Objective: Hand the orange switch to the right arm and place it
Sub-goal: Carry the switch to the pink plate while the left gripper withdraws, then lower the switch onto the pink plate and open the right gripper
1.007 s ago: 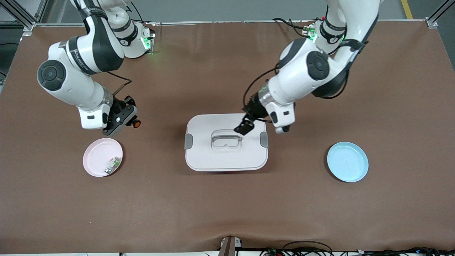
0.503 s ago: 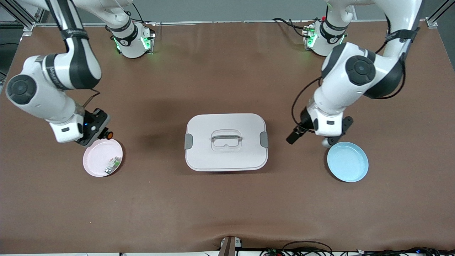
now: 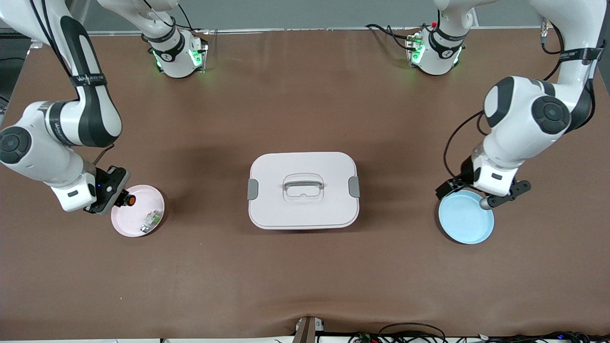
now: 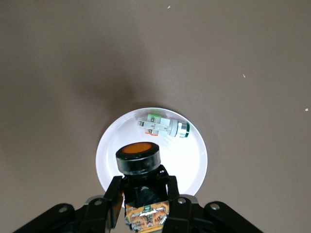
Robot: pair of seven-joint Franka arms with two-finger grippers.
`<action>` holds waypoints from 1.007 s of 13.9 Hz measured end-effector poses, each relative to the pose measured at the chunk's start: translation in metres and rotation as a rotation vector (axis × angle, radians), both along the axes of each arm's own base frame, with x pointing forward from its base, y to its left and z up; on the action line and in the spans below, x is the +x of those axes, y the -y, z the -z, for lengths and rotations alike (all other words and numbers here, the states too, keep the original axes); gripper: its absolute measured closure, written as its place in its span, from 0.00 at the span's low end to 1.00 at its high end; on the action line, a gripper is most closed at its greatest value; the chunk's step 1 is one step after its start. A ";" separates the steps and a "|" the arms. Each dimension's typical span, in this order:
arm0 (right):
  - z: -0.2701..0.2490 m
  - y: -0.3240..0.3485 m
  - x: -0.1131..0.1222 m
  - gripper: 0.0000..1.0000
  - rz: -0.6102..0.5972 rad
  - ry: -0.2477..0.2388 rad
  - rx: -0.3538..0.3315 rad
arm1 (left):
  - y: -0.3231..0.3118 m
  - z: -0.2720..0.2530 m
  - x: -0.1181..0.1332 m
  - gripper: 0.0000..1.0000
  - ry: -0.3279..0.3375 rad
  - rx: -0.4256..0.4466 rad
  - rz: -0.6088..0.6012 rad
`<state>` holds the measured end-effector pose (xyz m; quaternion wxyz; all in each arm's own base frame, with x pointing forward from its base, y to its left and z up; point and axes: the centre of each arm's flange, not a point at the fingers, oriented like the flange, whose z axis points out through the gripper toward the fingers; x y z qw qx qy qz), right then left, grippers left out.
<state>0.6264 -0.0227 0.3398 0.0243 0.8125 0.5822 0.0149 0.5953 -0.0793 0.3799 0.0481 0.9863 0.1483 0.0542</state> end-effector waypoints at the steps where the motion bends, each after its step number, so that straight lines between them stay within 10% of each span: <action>1: 0.009 0.001 0.003 0.59 -0.020 0.011 -0.002 | -0.026 0.010 -0.006 0.00 0.003 0.021 0.078; 14: 0.100 0.045 -0.010 0.59 -0.086 0.094 -0.021 | -0.074 0.011 -0.044 0.00 0.088 0.108 0.212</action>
